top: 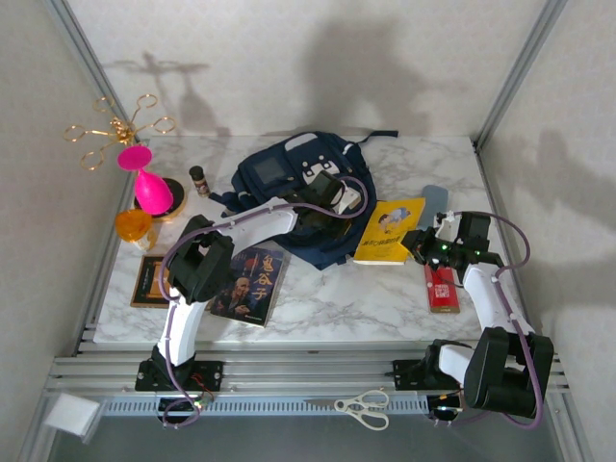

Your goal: Pack the student bag

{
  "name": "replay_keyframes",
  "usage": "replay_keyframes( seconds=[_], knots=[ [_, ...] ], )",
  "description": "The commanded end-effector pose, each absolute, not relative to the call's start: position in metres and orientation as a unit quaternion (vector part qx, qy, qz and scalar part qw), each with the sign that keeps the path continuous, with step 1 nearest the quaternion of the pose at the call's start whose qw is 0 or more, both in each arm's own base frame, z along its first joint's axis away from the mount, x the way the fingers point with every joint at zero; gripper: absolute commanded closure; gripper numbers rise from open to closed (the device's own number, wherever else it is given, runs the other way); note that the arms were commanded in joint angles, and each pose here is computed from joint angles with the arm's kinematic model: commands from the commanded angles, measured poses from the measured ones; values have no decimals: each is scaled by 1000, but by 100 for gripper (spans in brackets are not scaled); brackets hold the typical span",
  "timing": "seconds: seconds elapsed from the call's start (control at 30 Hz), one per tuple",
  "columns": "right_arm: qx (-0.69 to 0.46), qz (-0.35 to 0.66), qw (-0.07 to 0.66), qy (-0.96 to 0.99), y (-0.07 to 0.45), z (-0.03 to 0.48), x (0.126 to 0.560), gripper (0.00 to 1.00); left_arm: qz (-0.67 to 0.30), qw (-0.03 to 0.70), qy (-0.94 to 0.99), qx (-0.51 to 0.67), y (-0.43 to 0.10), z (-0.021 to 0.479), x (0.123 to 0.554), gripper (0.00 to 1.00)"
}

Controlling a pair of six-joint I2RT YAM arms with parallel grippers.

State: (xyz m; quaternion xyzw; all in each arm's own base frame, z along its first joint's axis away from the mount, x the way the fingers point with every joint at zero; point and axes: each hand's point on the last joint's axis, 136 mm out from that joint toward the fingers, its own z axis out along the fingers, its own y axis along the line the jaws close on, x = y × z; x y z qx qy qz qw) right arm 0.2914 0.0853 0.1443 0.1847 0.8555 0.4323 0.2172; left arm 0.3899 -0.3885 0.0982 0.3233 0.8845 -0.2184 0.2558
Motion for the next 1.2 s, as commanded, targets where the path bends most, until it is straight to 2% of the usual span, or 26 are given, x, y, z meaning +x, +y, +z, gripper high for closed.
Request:
replay_keyframes(
  seconds=[0.0,0.1,0.3,0.37,0.47,0.53,0.67,0.73,0.83,1.17],
  knots=[
    [154,446,243,847,90,162,295,100,-255,292,868,311,-391,138,397,86],
    [155,447,242,847,90,161,295,100,-255,300,866,309,-389,142,398,86],
    [152,449,244,846,90,163,295,100,-250,290,872,306,-388,130,400,91],
    [152,448,244,846,90,164,295,100,-248,285,874,307,-388,125,400,89],
    [152,448,245,846,90,164,296,100,-240,279,873,319,-390,119,396,82],
    [152,449,247,845,91,166,296,100,-231,274,874,329,-390,111,393,81],
    [154,449,247,845,90,166,296,100,-222,272,877,328,-389,104,395,91],
    [152,449,247,845,91,167,296,100,-221,279,876,327,-389,108,398,88],
    [152,448,246,846,90,166,295,100,-236,276,870,333,-393,113,394,76],
    [153,449,246,845,90,165,295,100,-236,257,875,336,-395,94,393,75]
  ],
)
